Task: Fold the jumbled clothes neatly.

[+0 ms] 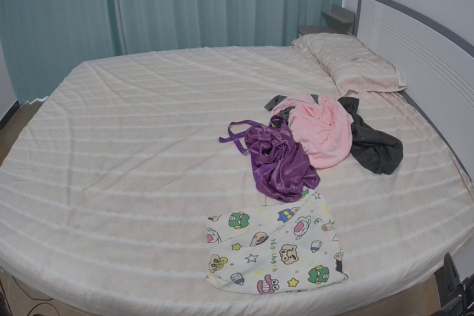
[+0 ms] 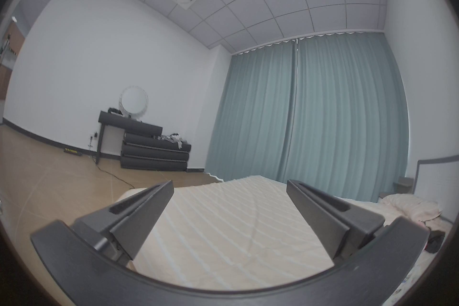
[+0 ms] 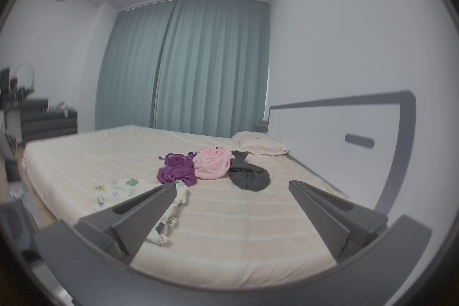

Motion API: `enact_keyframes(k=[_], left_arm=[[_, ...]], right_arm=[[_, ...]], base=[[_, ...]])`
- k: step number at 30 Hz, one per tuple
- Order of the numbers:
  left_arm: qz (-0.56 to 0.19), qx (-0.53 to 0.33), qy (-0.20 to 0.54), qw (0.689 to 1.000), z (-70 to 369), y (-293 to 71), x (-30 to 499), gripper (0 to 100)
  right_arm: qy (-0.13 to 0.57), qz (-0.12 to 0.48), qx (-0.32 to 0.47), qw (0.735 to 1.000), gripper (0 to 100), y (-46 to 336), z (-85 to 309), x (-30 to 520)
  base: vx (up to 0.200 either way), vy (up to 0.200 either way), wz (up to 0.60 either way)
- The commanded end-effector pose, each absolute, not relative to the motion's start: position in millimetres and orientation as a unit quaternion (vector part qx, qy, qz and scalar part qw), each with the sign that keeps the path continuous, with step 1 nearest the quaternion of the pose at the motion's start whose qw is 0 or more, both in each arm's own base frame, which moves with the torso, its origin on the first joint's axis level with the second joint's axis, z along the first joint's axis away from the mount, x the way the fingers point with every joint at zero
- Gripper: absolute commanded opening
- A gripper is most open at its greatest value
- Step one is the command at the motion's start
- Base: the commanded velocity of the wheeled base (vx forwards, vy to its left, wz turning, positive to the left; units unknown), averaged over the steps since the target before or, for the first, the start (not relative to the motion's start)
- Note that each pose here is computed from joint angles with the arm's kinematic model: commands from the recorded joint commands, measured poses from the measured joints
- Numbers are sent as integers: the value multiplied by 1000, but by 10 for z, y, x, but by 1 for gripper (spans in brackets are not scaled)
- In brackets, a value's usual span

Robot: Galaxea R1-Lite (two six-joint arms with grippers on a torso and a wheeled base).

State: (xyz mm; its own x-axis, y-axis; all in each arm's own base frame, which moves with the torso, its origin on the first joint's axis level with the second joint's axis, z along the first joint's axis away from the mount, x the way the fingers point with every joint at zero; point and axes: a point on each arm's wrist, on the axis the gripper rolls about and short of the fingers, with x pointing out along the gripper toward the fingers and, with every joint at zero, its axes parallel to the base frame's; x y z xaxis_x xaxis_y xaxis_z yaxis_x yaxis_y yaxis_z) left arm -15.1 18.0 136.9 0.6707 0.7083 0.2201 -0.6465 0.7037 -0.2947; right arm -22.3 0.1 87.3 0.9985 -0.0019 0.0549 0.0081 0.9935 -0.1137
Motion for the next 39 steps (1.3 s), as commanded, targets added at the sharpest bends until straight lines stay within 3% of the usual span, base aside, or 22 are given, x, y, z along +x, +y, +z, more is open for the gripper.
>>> enact_keyframes(k=[1, 9, 12, 17, 24, 28, 33, 36, 39], left_arm=[[393, -73, -190, 897, 1226, 138, -317, 100], [382, -59, -164, 908, 1176, 134, -294, 100], [352, -27, -86, 932, 1021, 125, -241, 100], [284, -3, -8, 959, 860, 100, -206, 100], [219, 43, 6, 975, 851, 74, -191, 100], [82, 25, -1, 996, 842, 20, -178, 100], [38, 9, 7, 999, 832, 8, -184, 100], [19, 10, -8, 1000, 824, 13, -210, 100], [19, 10, -7, 1000, 822, 13, -210, 100]], right_arm=[[-38, -17, -129, 991, 100, -6, 838, -230], [-23, -26, -100, 994, 100, -11, 828, -225], [-3, -23, -49, 999, 100, -16, 819, -205], [7, -20, -39, 999, 100, -17, 815, -210], [-6, -29, -40, 999, 100, -14, 812, -233], [-6, -55, -39, 998, 100, -24, 816, -239], [-19, -78, -74, 994, 100, -35, 832, -239], [-19, -67, -70, 995, 100, -30, 823, -236], [-17, -12, -32, 999, 100, -7, 814, -235]], base=[[0, 0, 0], [0, 0, 0], [0, 0, 0], [0, 0, 0], [0, 0, 0], [0, 0, 0], [0, 0, 0], [0, 0, 0], [0, 0, 0]])
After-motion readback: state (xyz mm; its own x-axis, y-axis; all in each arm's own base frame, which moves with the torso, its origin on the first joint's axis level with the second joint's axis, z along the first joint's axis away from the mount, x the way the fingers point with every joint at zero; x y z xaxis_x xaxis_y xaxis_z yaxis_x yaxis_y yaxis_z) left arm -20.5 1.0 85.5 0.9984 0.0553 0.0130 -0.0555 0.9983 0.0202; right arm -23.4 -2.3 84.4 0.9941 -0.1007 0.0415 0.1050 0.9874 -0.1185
